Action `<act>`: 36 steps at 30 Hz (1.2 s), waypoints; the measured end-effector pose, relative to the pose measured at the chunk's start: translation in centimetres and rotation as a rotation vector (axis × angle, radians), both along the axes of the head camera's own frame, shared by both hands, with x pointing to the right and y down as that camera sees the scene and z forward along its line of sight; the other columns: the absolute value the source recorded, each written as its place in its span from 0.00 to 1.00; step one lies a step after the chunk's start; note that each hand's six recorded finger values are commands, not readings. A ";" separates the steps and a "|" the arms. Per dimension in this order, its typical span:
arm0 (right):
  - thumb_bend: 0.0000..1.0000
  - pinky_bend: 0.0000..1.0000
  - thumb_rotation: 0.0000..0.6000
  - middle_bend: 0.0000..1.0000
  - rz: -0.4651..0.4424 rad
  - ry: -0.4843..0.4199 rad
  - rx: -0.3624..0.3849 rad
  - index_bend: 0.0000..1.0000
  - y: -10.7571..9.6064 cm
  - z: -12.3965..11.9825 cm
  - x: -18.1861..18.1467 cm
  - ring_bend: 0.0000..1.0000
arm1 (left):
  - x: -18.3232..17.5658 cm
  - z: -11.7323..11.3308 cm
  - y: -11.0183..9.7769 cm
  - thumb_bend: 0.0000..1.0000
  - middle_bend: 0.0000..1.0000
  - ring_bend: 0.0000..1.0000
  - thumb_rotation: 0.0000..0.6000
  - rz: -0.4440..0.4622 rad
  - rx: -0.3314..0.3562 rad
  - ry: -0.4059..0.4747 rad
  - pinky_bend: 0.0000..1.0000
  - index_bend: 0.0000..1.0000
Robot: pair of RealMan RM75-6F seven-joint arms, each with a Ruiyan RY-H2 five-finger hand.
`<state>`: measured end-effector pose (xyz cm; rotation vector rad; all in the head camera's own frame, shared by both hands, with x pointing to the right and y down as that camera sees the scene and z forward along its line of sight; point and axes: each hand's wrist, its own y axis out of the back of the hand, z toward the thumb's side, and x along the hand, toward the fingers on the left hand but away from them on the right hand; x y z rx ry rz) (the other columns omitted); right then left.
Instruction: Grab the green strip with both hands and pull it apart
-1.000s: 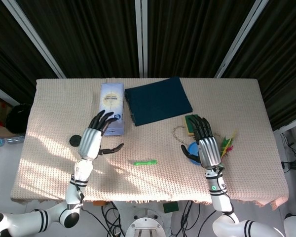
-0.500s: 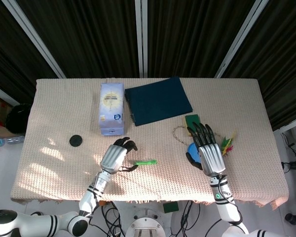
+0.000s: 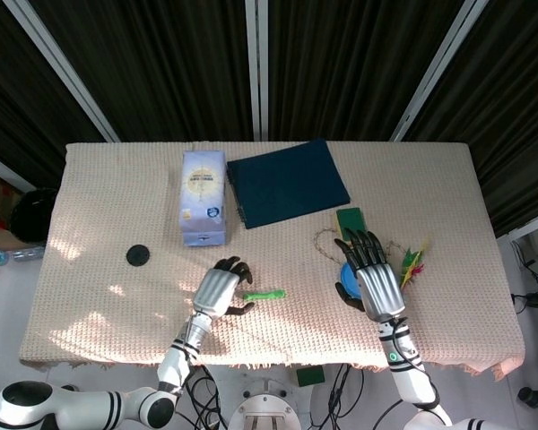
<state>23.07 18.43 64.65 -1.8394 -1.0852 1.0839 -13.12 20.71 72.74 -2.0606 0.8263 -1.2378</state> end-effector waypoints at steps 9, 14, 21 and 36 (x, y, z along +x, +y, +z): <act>0.29 0.00 1.00 0.00 -0.018 -0.023 -0.008 0.15 -0.1 -0.1 -0.9 0.00 | 0.1 0.4 0.3 0.21 0.29 0.17 0.92 0.004 -0.009 -0.014 0.22 0.47; 0.29 0.00 1.00 0.00 -0.017 -0.014 -0.019 0.15 -0.1 0.2 -0.9 0.00 | 0.6 0.5 0.3 0.21 0.29 0.17 0.92 0.008 -0.019 0.002 0.22 0.47; 0.29 0.00 1.00 0.00 -0.017 -0.010 -0.021 0.15 -0.2 0.3 -0.8 0.00 | 1.2 1.1 0.2 0.21 0.29 0.17 0.94 0.017 -0.025 -0.004 0.22 0.48; 0.29 0.00 1.00 0.00 -0.013 -0.014 -0.038 0.15 -0.1 0.9 -0.8 0.00 | 0.9 1.8 -0.1 0.29 0.29 0.17 0.96 0.014 -0.034 -0.036 0.22 0.53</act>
